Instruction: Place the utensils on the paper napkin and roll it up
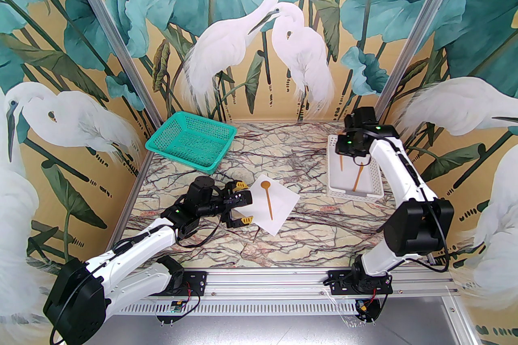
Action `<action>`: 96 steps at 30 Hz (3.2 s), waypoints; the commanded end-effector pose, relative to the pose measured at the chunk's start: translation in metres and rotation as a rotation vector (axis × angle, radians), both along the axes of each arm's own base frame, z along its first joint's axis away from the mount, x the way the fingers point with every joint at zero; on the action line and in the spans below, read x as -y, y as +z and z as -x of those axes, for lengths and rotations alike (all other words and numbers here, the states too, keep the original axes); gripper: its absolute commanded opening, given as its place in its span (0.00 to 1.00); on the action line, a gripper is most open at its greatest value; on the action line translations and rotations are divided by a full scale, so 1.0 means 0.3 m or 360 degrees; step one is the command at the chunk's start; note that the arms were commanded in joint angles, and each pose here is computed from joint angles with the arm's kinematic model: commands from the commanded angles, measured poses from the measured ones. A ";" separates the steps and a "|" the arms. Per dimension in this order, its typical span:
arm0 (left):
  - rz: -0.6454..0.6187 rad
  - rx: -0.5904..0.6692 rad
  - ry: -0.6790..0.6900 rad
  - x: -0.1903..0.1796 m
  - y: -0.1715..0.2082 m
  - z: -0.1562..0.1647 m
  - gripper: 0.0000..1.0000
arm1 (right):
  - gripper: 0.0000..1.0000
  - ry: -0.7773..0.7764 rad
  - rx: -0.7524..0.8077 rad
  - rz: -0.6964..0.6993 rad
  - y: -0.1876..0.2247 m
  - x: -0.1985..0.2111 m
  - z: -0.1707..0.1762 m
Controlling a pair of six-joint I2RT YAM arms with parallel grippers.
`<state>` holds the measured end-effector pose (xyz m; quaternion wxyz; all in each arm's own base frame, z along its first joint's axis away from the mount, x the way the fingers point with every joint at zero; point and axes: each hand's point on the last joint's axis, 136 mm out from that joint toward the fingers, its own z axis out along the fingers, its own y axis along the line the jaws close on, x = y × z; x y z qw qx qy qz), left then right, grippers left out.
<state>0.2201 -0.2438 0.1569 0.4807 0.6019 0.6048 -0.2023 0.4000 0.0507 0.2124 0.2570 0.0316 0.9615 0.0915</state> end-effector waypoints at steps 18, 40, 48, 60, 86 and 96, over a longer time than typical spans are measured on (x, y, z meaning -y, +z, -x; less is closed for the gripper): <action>-0.0053 -0.0050 -0.0040 0.001 -0.047 0.023 1.00 | 0.18 0.0346 -0.0184 -0.0347 -0.208 -0.568 0.194; -0.0048 -0.0046 -0.0055 0.003 -0.041 0.030 1.00 | 0.18 0.0397 -0.0407 -0.0453 -0.494 -0.780 0.328; -0.0049 -0.0050 -0.0059 0.005 -0.043 0.031 0.99 | 0.18 0.0414 -0.0458 -0.0427 -0.550 -0.796 0.338; -0.0053 -0.0054 -0.0060 0.005 -0.047 0.031 0.99 | 0.18 0.0419 -0.0491 -0.0369 -0.603 -0.791 0.337; -0.0063 -0.0053 -0.0065 0.005 -0.051 0.035 0.99 | 0.21 0.0471 -0.0535 -0.0311 -0.609 -0.779 0.355; -0.0058 -0.0055 -0.0067 0.005 -0.050 0.036 0.99 | 0.29 0.0507 -0.0415 -0.0314 -0.490 -0.777 0.333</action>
